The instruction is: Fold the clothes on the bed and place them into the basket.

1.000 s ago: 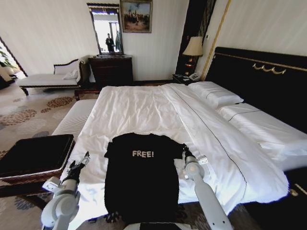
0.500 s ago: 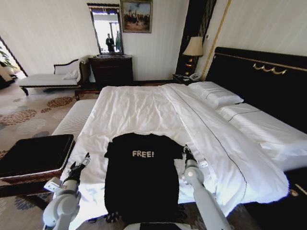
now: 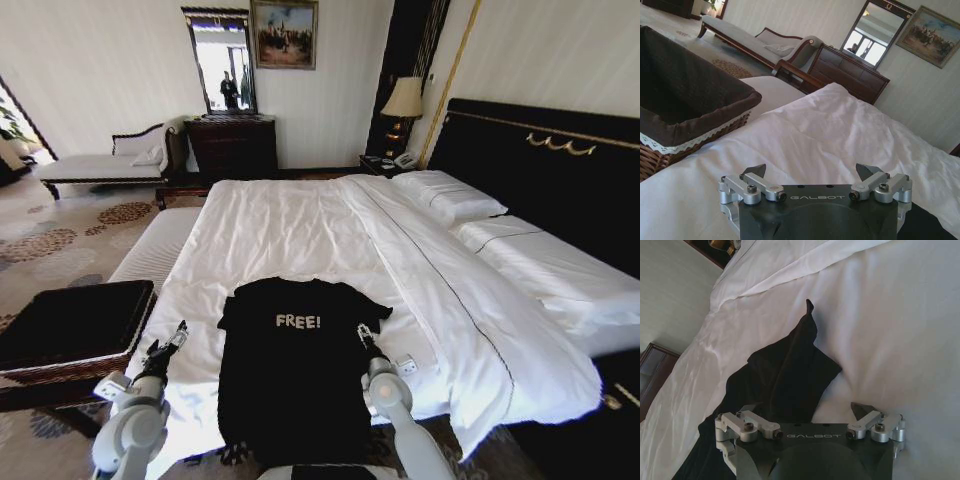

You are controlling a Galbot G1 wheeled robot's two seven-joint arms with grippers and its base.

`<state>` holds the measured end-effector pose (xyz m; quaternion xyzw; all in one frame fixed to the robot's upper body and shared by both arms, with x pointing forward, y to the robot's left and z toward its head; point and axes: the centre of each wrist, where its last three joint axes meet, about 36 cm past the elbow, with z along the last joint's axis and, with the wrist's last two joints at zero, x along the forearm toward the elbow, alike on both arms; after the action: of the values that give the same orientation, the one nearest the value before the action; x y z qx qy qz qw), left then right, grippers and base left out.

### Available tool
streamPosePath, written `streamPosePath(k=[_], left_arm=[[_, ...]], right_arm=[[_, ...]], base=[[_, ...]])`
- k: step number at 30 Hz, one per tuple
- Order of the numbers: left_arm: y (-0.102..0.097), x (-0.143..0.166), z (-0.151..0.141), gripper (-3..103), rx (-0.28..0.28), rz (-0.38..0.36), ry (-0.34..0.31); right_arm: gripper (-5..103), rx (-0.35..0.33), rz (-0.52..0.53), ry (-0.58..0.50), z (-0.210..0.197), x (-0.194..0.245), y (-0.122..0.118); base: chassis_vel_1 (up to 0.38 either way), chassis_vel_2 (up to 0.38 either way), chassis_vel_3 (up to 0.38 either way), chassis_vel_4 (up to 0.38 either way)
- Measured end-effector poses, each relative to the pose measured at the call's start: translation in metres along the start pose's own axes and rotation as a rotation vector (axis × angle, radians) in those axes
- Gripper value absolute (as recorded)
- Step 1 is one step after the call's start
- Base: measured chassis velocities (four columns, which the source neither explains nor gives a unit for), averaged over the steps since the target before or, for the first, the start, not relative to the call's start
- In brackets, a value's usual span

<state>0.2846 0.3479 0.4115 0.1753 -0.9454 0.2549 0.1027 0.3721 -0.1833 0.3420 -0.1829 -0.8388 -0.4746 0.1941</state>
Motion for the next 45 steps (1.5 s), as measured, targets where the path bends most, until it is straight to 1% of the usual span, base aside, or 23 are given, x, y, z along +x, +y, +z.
streamPosePath(k=[1,3,4,5,6,10,12,15,16,18,19,20,21,23,24,26,30,38,42,43,45], left_arm=[[0.0,0.0,0.0,100,0.0,-0.001,0.0],[0.001,0.0,0.001,100,0.0,-0.003,0.001],[0.001,0.0,0.001,100,0.0,-0.003,0.001],[0.001,-0.001,0.0,100,0.0,-0.003,0.0],[0.001,-0.001,0.0,100,0.0,-0.003,0.0],[-0.003,-0.002,0.002,100,0.001,0.003,0.0],[-0.003,-0.002,0.003,100,0.001,0.004,0.001],[-0.004,-0.002,0.003,100,-0.003,0.004,0.002],[-0.004,-0.002,0.003,100,-0.003,0.004,0.002],[-0.003,-0.001,0.003,100,-0.004,0.001,0.002],[-0.003,0.0,0.003,100,-0.005,0.0,0.001],[-0.002,0.001,0.003,100,-0.006,-0.003,-0.001],[-0.002,0.001,0.003,100,-0.006,-0.003,-0.001],[-0.001,0.002,0.002,100,-0.008,-0.006,-0.003],[0.0,0.002,0.001,100,-0.009,-0.007,-0.004],[0.001,0.003,0.0,100,-0.01,-0.011,-0.008],[0.003,0.003,-0.001,100,-0.011,-0.014,-0.01],[0.002,0.003,0.0,100,-0.01,-0.013,-0.009],[0.002,0.003,0.0,100,-0.009,-0.012,-0.009],[0.002,0.003,0.0,100,-0.009,-0.012,-0.009],[0.003,0.003,0.001,100,-0.009,-0.014,-0.008]], right_arm=[[96,0.0,0.001,-0.006,-0.001,-0.002,0.0],[85,0.001,0.006,-0.022,-0.004,-0.005,-0.001],[85,0.001,0.006,-0.022,-0.004,-0.005,-0.001],[80,0.003,0.011,-0.044,-0.006,-0.008,-0.003],[80,0.002,0.013,-0.051,-0.007,-0.009,-0.003],[58,-0.001,0.021,-0.061,-0.008,-0.01,-0.006],[58,-0.001,0.023,-0.061,-0.008,-0.01,-0.007],[41,0.001,0.025,-0.063,-0.007,-0.01,-0.007],[41,0.001,0.025,-0.063,-0.007,-0.01,-0.007],[30,0.005,0.027,-0.064,-0.006,-0.01,-0.008],[30,0.006,0.029,-0.065,-0.005,-0.01,-0.008],[25,0.009,0.033,-0.069,-0.005,-0.011,-0.009],[25,0.009,0.033,-0.069,-0.005,-0.011,-0.009],[14,0.012,0.039,-0.072,-0.004,-0.012,-0.01],[14,0.013,0.041,-0.073,-0.004,-0.012,-0.01],[4,0.018,0.047,-0.074,-0.002,-0.008,-0.011],[0,0.04,0.056,-0.086,0.002,0.001,-0.013],[0,0.083,0.072,-0.095,0.013,0.017,-0.018],[0,0.089,0.08,-0.099,0.014,0.017,-0.019],[-3,0.091,0.08,-0.101,0.015,0.017,-0.02],[-3,0.09,0.08,-0.101,0.015,0.017,-0.019]], base=[[0.0,0.0,0.0,0.0],[0.0,0.0,0.0,0.0],[0.0,0.0,0.0,0.0],[0.0,0.0,0.0,0.0],[0.0,0.0,0.0,0.0],[0.0,0.0,0.0,0.0],[0.0,0.0,0.0,0.0],[0.0,0.0,0.0,0.0],[0.0,0.0,0.0,0.0],[0.0,0.0,0.0,0.0],[0.0,0.0,0.0,0.0],[0.0,0.0,0.0,0.0],[0.0,0.0,0.0,0.0],[0.0,0.0,0.0,0.0],[0.0,0.0,0.0,0.0],[0.0,0.0,0.0,0.0],[0.0,0.0,0.0,0.0],[0.0,0.0,0.0,0.0],[0.0,0.0,0.0,0.0],[0.0,0.0,0.0,0.0],[0.0,0.0,0.0,0.0]])
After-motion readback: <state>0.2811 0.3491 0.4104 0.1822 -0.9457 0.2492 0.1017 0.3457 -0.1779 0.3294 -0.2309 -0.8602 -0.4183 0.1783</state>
